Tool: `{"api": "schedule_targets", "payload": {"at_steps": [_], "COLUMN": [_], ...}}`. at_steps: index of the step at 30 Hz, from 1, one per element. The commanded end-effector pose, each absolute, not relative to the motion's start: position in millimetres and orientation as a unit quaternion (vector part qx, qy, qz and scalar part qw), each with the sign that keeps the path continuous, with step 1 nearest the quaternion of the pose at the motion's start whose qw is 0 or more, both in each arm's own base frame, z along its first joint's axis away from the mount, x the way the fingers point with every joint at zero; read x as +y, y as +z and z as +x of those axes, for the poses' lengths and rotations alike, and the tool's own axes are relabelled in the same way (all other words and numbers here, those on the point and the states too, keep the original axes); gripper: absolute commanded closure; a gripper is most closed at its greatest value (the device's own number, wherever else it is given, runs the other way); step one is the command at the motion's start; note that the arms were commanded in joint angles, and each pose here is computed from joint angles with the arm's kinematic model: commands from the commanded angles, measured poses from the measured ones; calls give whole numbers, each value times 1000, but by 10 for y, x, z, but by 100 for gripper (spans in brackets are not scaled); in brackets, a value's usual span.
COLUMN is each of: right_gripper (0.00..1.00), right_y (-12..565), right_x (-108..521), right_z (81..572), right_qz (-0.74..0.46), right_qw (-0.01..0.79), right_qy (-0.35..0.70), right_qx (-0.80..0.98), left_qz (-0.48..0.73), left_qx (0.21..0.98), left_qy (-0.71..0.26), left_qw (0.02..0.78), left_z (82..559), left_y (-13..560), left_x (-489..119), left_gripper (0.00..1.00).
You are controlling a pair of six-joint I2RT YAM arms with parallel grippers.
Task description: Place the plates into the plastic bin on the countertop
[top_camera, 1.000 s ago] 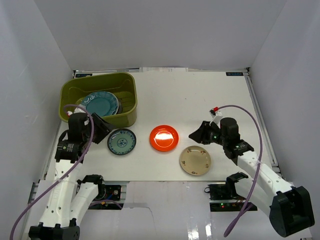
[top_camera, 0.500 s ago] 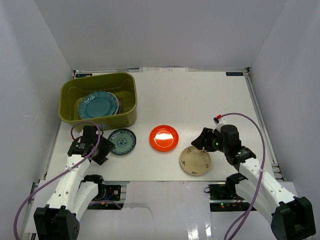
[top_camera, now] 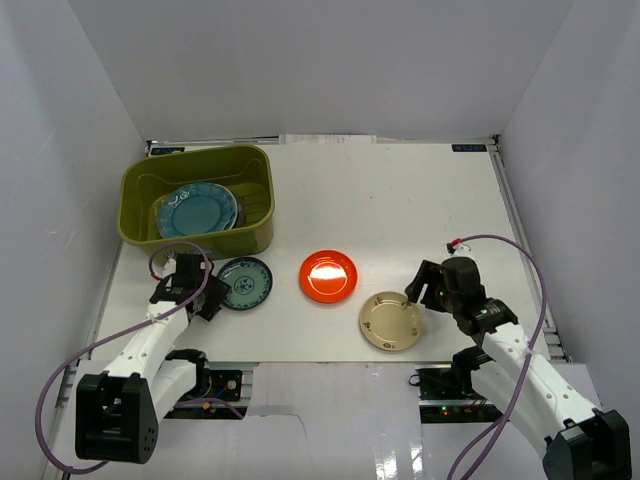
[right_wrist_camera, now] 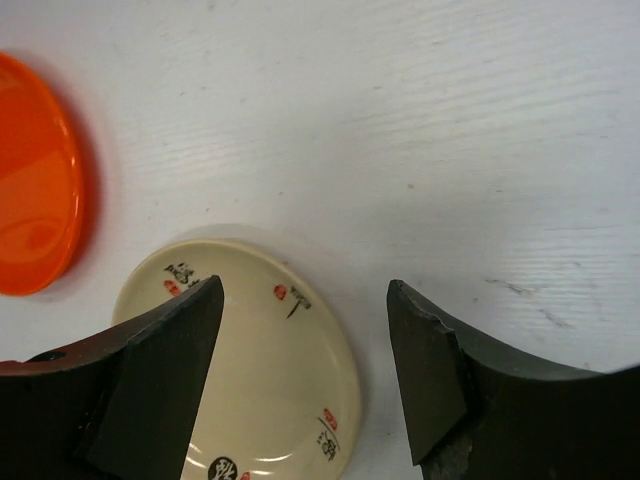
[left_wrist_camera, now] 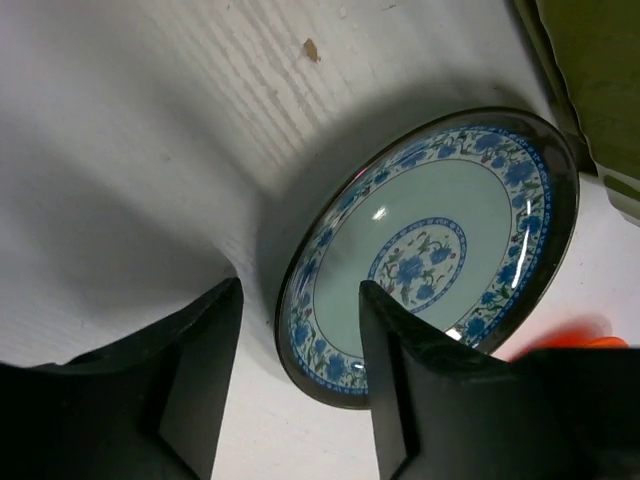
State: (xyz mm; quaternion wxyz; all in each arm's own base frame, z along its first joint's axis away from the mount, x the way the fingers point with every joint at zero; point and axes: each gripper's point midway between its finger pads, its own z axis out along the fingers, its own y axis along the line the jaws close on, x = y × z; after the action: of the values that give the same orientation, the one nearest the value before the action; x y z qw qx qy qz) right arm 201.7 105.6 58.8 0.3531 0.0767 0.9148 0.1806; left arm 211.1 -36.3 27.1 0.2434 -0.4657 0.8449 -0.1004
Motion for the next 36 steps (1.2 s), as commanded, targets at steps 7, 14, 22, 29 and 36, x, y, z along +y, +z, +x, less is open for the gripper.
{"api": "schedule_targets", "payload": {"at_steps": [7, 14, 22, 29, 36], "right_gripper": [28, 32, 50, 83, 92], "right_y": [401, 218, 31, 17, 181], "right_x": [890, 1007, 1038, 1008, 974], "right_z": [1873, 1684, 1527, 1531, 1657], "right_qz": [147, 157, 180, 196, 187], "right_qw": [312, 276, 246, 248, 275], "right_qy": [140, 179, 194, 188, 178], "right_qx": [928, 931, 932, 930, 926], "left_qz": [-448, -421, -341, -240, -152], "left_qx": [850, 866, 877, 874, 844], "left_qy": [-96, -109, -240, -325, -388], "left_qw": [260, 245, 239, 268, 337], "left_z": [2192, 2068, 2058, 2061, 2271], "left_y": [164, 106, 446, 1046, 1972], "left_x": [-340, -411, -889, -1227, -1506], "left_gripper": [69, 100, 100, 100, 100]}}
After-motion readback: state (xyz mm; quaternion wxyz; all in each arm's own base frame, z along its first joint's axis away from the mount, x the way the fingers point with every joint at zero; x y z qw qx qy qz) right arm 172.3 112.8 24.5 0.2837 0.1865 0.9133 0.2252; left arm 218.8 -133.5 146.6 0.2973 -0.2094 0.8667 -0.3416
